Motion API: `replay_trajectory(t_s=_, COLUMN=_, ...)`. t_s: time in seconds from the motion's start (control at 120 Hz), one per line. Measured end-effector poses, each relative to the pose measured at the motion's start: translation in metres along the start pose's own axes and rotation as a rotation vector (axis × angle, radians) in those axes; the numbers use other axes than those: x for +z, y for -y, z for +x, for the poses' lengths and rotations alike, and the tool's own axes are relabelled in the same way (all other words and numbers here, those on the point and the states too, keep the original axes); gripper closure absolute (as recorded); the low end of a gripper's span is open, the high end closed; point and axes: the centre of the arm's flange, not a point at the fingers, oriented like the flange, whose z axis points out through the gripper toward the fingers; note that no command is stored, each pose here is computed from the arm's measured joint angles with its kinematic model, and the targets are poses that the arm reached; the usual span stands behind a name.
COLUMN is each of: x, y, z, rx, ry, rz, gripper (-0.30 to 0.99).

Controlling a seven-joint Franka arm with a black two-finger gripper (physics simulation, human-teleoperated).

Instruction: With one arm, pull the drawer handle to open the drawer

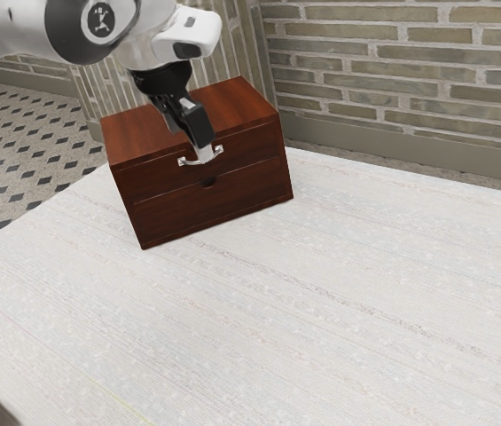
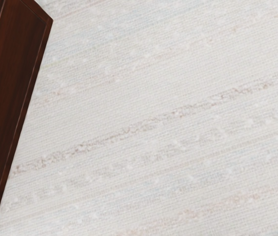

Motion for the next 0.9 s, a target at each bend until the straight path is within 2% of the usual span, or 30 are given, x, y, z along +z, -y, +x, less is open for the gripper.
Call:
replay_trajectory(t_s=0.158, x=0.048, y=0.008, z=0.010, rx=0.060, ry=0.075, rz=0.004, gripper=0.00)
replay_trajectory(t_s=0.3, x=0.083, y=0.005, z=0.020, rx=0.138, ry=0.104, rz=-0.004, gripper=0.01)
replay_trajectory(t_s=0.392, x=0.094, y=0.005, z=0.027, rx=0.182, ry=0.083, rz=0.000, gripper=0.02)
replay_trajectory(t_s=0.608, x=0.118, y=0.016, z=0.044, rx=0.256, ry=0.034, rz=0.028, gripper=0.19)
replay_trajectory(t_s=0.792, x=0.121, y=0.058, z=0.056, rx=0.272, ry=-0.043, rz=0.113, gripper=0.23)
replay_trajectory(t_s=0.9, x=0.139, y=0.095, z=0.054, rx=0.263, ry=-0.040, rz=0.152, gripper=0.24)
